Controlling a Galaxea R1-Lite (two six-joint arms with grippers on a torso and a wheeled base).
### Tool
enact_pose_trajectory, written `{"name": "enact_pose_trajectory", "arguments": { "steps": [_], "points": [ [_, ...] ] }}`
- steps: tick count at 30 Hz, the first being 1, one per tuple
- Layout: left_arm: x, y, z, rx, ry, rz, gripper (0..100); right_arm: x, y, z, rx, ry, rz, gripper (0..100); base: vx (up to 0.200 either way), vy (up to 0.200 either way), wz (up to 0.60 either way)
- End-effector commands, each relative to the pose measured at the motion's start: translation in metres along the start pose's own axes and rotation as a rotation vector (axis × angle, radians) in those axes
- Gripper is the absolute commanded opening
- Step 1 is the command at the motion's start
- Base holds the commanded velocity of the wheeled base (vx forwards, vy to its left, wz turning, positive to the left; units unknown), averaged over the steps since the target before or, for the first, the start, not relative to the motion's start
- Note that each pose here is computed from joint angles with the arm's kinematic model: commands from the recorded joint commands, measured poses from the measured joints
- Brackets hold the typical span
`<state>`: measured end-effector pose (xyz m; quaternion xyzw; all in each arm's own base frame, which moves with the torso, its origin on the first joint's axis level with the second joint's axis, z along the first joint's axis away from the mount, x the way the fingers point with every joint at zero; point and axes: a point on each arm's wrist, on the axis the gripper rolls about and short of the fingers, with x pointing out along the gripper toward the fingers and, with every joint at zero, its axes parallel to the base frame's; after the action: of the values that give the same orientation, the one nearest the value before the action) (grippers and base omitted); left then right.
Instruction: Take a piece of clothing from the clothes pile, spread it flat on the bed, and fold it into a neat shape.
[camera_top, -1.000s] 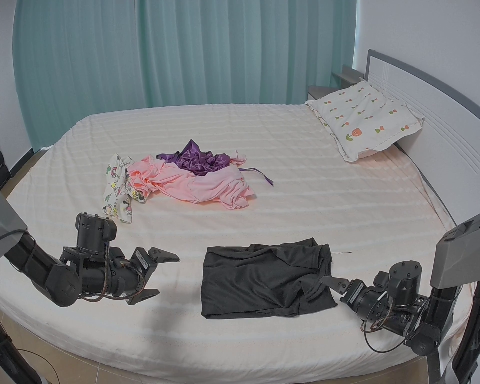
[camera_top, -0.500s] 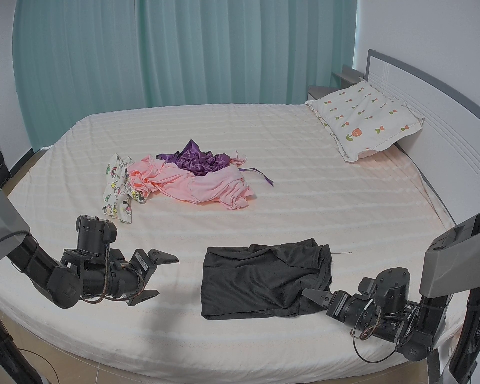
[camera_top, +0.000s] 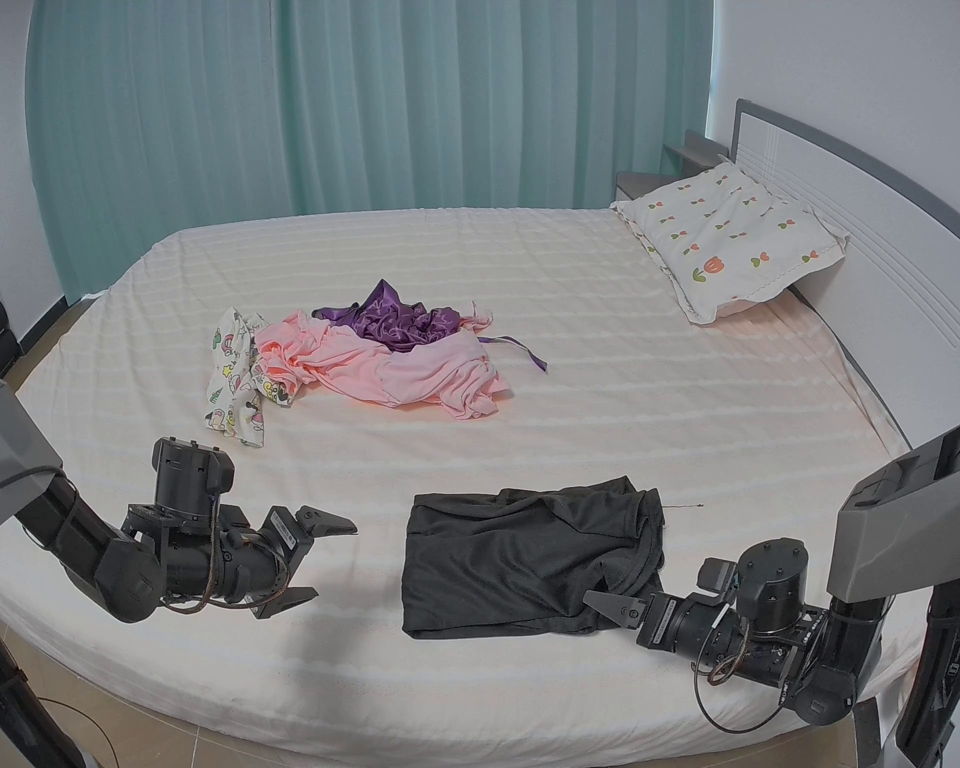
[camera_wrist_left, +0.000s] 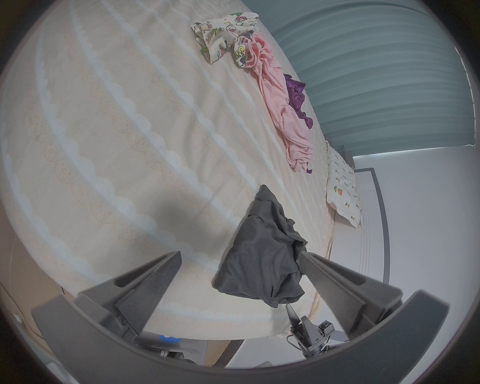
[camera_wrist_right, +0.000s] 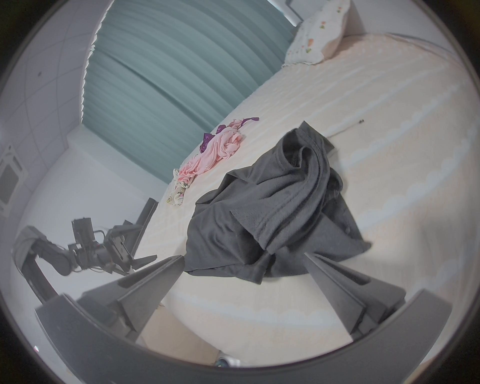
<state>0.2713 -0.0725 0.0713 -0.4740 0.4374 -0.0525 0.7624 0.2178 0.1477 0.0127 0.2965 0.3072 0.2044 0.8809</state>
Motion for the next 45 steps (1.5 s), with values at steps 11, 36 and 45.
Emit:
{"name": "enact_pose_trajectory", "arguments": {
  "steps": [11, 36, 45],
  "points": [
    [0.000, 0.001, 0.000, -0.002, 0.001, 0.002, 100, 0.021, -0.010, -0.003, -0.106, -0.001, -0.027, 100, 0.000, 0.000, 0.00],
    [-0.001, 0.001, 0.000, -0.002, 0.001, 0.002, 100, -0.023, -0.033, 0.018, -0.134, -0.056, -0.150, 0, 0.000, 0.000, 0.00],
    [0.000, 0.001, -0.001, -0.001, 0.003, 0.003, 100, -0.032, -0.056, 0.003, -0.162, 0.078, -0.210, 0, 0.000, 0.000, 0.00]
  ]
}}
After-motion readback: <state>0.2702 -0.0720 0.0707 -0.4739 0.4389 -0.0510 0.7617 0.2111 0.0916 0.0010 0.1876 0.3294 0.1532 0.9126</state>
